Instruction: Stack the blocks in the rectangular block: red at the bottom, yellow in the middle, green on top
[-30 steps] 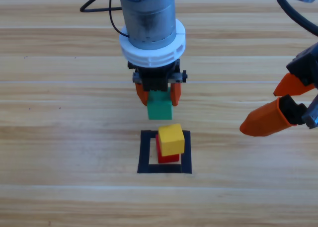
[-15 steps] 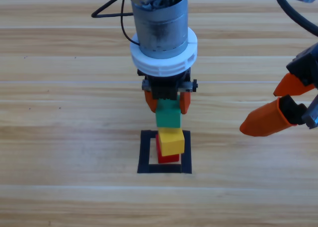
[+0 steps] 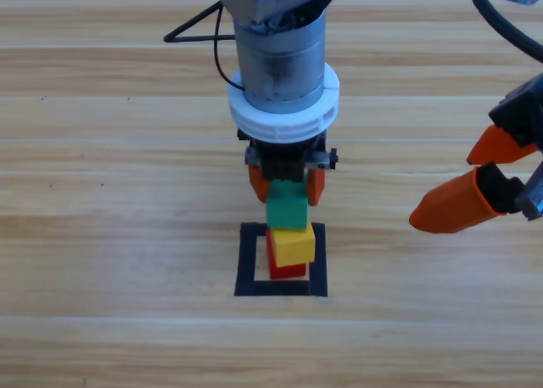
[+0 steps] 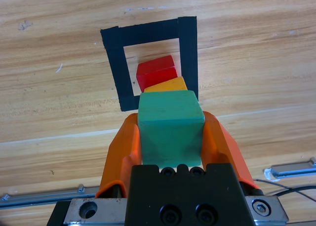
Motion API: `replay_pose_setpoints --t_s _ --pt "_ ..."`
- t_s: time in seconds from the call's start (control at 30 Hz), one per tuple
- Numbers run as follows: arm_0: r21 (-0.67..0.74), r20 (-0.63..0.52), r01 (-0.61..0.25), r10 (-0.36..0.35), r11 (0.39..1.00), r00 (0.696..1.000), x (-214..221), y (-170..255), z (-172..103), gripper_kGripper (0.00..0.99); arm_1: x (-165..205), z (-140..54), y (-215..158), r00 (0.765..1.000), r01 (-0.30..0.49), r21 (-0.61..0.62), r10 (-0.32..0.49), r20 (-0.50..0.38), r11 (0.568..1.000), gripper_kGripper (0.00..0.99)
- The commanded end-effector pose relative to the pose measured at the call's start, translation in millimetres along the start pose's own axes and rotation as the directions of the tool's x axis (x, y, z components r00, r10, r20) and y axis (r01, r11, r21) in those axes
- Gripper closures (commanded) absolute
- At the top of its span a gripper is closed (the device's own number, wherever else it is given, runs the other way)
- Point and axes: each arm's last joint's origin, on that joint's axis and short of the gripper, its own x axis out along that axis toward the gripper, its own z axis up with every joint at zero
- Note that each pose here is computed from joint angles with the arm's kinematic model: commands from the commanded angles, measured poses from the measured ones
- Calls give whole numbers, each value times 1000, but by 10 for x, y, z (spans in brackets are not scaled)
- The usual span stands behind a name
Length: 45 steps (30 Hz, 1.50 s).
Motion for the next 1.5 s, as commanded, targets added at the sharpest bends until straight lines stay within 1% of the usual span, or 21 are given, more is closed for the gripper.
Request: replay_pose_setpoints --t_s 0.03,0.67,1.17,1.5 --pt "18 -36 -62 63 998 997 266 -77 -37 990 194 -32 -96 998 20 31 -18 -58 999 7" --pt "8 -40 -67 67 998 997 292 -80 -35 990 216 -30 -98 998 20 31 -18 -64 999 7" --pt "18 -39 -64 65 998 997 264 -137 -127 987 219 -25 -98 998 22 31 -20 -64 999 7" --pt "23 -45 -83 84 996 995 362 -158 -110 988 233 -26 -100 998 24 31 -22 -67 999 7"
